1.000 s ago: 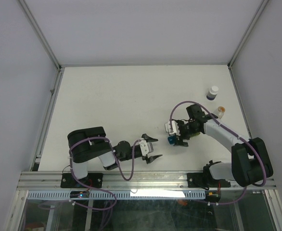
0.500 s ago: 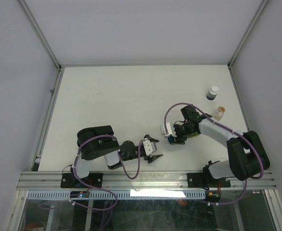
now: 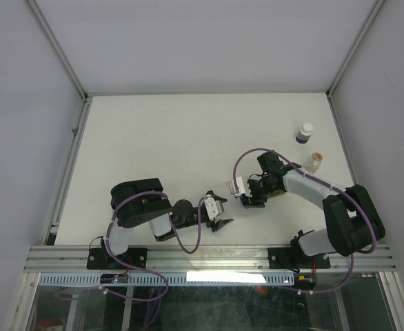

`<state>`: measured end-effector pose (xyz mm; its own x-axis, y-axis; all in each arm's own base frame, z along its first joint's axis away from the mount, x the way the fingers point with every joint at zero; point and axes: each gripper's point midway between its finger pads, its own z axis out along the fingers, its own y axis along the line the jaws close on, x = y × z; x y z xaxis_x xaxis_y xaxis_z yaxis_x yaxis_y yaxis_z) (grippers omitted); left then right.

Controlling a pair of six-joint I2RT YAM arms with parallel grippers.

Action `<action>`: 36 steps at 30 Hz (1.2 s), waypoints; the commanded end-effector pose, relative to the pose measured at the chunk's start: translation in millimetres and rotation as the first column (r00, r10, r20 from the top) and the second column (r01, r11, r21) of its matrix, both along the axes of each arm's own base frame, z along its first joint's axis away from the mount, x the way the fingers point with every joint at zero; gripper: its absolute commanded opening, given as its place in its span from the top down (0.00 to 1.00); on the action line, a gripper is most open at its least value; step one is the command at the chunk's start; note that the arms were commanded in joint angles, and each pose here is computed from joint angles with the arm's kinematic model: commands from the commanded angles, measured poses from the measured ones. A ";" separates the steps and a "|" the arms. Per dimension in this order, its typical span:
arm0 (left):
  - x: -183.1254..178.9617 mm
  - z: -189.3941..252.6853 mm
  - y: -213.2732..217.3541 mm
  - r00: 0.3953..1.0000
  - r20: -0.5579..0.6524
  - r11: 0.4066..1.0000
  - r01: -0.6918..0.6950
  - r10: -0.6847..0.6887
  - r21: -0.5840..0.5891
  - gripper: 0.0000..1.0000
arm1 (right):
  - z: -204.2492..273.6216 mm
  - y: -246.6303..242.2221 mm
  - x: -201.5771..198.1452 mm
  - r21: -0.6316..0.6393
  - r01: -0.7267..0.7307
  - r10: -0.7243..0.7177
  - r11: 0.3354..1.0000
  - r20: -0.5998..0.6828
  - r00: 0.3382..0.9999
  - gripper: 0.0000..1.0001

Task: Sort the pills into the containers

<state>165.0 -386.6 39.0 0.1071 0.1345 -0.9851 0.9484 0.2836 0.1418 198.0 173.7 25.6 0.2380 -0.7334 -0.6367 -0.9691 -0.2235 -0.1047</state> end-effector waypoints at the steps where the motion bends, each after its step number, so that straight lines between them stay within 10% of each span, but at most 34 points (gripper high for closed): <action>1: 3.1 49.5 -11.5 0.998 0.067 0.982 0.029 -0.017 -0.185 0.28 | 10.2 8.7 8.5 0.026 0.004 -0.004 1.000 0.025 1.000 0.50; 10: 12.6 71.4 5.0 0.997 -0.074 0.952 0.003 -0.027 -0.306 0.23 | 60.9 31.6 31.8 0.122 0.222 -0.215 0.967 -0.066 0.974 0.74; 27: 57.3 126.4 5.2 0.817 -0.570 0.761 -0.320 -0.080 -0.565 0.12 | 121.4 57.9 116.4 0.187 0.909 -0.820 0.373 -0.391 0.417 0.90; 36: 79.9 128.0 -4.5 0.700 -0.707 0.652 -0.489 -0.103 -0.579 0.23 | 115.9 58.7 116.2 0.204 0.927 -0.825 0.313 -0.424 0.372 0.90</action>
